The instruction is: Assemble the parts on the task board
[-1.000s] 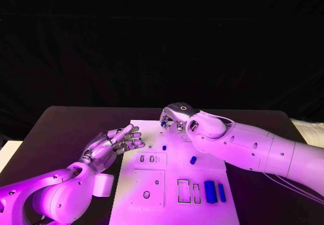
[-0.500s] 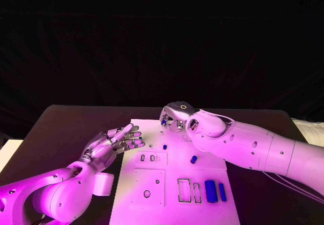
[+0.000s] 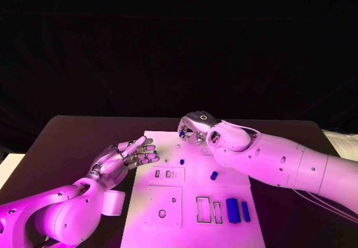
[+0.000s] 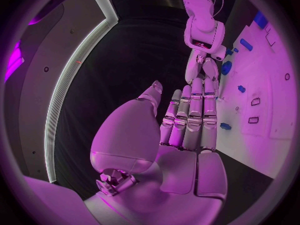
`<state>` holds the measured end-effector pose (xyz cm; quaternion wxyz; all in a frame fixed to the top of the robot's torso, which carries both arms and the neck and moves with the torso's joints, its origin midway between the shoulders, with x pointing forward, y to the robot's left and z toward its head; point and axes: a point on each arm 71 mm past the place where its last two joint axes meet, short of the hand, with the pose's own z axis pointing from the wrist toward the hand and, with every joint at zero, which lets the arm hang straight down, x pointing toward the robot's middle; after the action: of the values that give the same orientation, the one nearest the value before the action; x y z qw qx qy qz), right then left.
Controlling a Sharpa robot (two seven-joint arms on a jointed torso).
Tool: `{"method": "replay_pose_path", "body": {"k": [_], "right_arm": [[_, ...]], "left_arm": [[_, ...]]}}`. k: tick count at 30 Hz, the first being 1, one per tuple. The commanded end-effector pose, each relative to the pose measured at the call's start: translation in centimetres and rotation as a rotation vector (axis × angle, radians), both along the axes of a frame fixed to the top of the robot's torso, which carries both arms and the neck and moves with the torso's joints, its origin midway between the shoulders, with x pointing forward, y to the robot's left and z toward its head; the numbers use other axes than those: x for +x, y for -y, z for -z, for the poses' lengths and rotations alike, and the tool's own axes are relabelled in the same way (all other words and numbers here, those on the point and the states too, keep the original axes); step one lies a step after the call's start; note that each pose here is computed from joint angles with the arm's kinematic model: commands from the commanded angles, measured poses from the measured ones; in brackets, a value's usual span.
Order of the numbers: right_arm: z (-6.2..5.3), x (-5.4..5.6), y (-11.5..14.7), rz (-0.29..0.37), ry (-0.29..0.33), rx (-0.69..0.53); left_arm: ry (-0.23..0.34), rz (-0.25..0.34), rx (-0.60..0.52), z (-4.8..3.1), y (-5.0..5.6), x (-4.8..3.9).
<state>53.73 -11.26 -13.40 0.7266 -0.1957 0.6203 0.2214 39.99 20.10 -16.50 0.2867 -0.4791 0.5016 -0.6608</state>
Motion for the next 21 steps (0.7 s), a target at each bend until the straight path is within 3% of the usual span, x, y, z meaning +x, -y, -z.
{"method": "replay_pose_path", "body": {"k": [1,21], "right_arm": [[0.44,-0.17,0.01,0.007,0.003,-0.026],[0.41,-0.52,-0.38,-0.013,0.004,-0.025]], "left_arm": [[0.006,0.017,-0.018,-0.16,0.12,-0.02],[0.002,0.018,-0.018,-0.12,0.12,0.02]]}}
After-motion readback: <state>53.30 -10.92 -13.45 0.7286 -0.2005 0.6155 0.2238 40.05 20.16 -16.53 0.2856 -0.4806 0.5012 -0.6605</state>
